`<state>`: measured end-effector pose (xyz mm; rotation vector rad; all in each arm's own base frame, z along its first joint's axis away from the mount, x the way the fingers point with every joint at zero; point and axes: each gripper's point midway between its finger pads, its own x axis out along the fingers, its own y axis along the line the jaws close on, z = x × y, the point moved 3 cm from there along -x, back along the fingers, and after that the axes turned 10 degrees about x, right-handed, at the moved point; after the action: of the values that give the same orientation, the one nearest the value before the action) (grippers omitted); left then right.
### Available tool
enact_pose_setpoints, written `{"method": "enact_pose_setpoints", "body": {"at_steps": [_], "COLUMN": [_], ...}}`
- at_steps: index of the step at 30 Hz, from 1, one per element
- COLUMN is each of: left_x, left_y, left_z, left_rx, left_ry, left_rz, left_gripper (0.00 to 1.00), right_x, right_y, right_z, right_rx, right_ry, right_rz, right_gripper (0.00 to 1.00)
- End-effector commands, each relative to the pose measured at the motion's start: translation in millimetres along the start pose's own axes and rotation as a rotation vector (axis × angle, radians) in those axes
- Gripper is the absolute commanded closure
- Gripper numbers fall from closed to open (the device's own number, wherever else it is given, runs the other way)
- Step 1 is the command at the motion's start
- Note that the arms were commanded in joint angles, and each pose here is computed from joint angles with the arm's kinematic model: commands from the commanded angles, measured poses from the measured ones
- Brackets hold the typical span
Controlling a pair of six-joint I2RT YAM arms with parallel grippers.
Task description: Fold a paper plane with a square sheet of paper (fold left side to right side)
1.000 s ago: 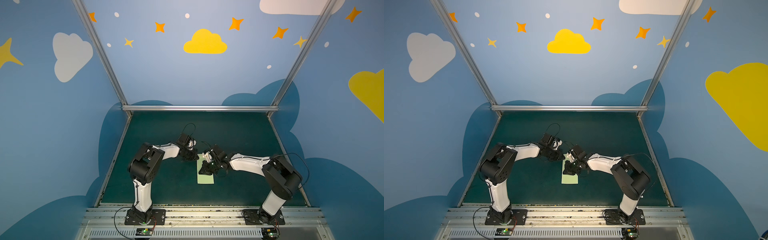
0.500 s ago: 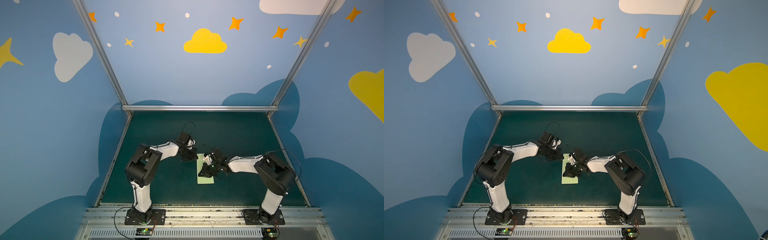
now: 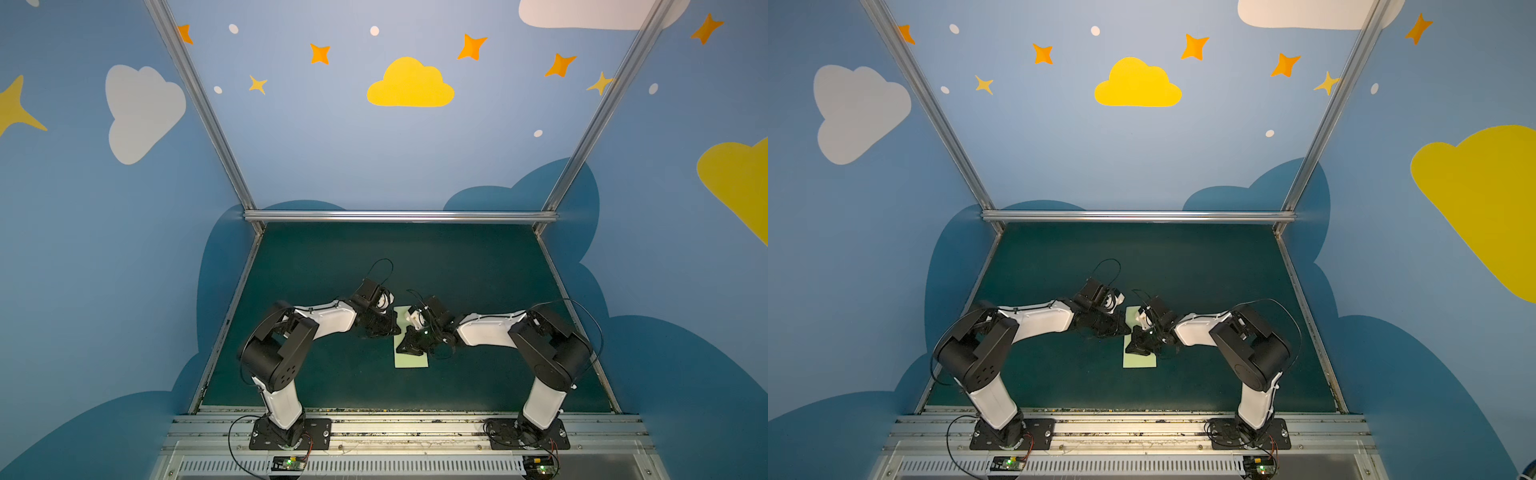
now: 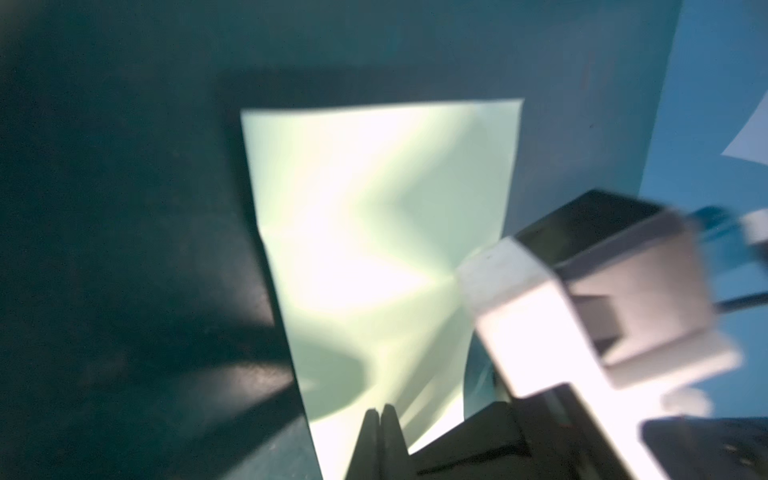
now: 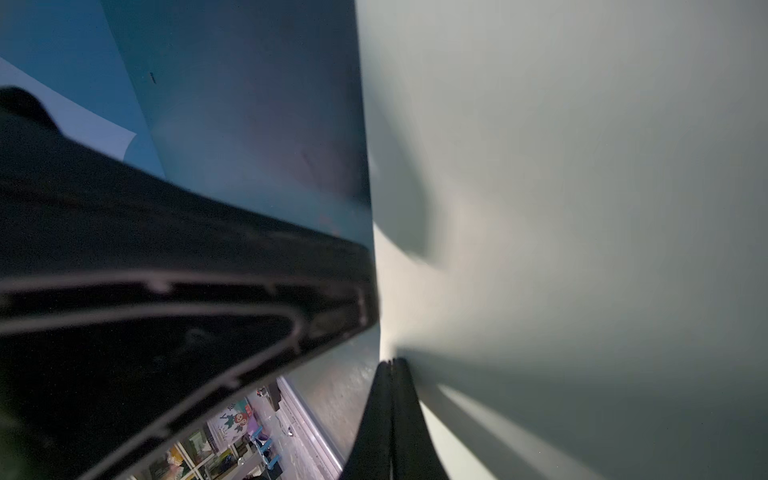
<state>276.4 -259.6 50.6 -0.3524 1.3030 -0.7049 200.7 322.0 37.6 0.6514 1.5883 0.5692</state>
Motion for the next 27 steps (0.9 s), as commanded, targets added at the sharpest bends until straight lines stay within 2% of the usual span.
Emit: {"method": "enact_pose_setpoints", "body": {"at_steps": [1,17,27], "left_x": [6.2,19.5,15.3], "left_y": [14.8,62.4,93.7], "left_z": [-1.8,30.0,43.7], "left_rx": [-0.032,-0.101,-0.157], "left_ry": [-0.013,-0.004,-0.014], "left_rz": [0.039,0.132,0.172], "left_gripper": [0.96,0.96,0.96], "right_x": [4.8,4.4,3.1], "right_y": [-33.9,-38.7,-38.4], "right_z": [-12.7,-15.9,-16.0], "right_rx": [0.068,0.072,0.067], "right_ry": [0.021,0.025,0.027], "right_rz": [-0.123,-0.128,-0.133], "right_gripper": [1.00,1.00,1.00]}}
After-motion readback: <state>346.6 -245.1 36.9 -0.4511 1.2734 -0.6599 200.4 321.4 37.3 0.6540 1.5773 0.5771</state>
